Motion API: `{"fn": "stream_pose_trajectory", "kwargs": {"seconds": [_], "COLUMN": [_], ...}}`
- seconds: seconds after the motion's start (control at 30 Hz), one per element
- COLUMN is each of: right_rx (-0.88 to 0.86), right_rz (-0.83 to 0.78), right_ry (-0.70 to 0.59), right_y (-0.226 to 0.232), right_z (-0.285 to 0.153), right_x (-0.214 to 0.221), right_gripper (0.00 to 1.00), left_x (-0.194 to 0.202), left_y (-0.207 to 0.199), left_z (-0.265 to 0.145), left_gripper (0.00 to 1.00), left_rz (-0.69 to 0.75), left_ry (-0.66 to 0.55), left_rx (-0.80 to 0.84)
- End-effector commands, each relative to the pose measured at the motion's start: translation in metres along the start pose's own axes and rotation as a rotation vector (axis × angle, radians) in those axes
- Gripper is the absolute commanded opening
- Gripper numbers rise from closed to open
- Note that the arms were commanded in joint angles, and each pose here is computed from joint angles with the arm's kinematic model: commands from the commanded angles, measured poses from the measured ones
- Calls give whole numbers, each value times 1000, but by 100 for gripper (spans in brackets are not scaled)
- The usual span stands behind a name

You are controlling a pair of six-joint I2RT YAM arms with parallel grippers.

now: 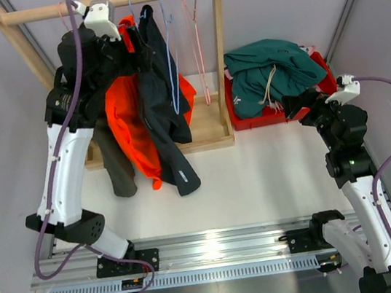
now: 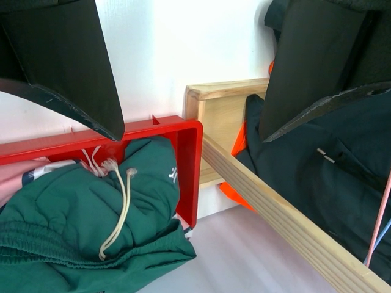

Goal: Remove the shorts from the hanger

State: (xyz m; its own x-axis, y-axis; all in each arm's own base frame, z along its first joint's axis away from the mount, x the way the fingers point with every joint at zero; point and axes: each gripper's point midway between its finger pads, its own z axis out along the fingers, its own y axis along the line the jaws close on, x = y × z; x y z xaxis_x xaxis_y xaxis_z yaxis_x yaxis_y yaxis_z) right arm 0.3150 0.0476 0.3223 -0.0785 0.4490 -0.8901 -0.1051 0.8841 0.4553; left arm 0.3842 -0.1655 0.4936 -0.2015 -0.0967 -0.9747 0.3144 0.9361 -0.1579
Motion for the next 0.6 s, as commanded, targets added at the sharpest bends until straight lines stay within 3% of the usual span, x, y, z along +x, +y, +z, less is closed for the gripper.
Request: {"fn": "stream_pose_trajectory", "kwargs": {"seconds": [0.0, 0.23, 0.27, 0.3, 0.33, 0.37, 0.4, 0.57], "right_rx": [2, 9, 10, 9, 13, 13, 14, 7], "right_rz": [-23, -27, -25, -27, -28, -28, -28, -25], "right_ry": [-22, -19, -20, -18, -17, -17, -18, -11], "right_y": [0, -2, -2, -2, -3, -3, -4, -3], "right_z": [-3, -1, -1, -1, -1, -1, -1, 0], "right_x": [-4, -3, -3, -2, -2, -2, -2, 1], "right_gripper": [100, 99, 100, 100, 99, 99, 99, 99], "left_x": [-11, 4, 6, 9, 10, 8, 7, -22], "left_y": [17, 26, 28, 29, 29, 29, 29, 20], "left_z": [15, 58, 61, 67, 69, 69, 70, 42], "left_gripper": [81, 69, 63, 56, 41, 6, 0, 0], "left_rz": [42, 53, 54, 55, 56, 55, 48, 38], "left_ry": [-55, -28, -22, -15, -12, -20, -25, -108], "left_rx": [-89, -142, -153, -160, -162, -161, -161, -118]}}
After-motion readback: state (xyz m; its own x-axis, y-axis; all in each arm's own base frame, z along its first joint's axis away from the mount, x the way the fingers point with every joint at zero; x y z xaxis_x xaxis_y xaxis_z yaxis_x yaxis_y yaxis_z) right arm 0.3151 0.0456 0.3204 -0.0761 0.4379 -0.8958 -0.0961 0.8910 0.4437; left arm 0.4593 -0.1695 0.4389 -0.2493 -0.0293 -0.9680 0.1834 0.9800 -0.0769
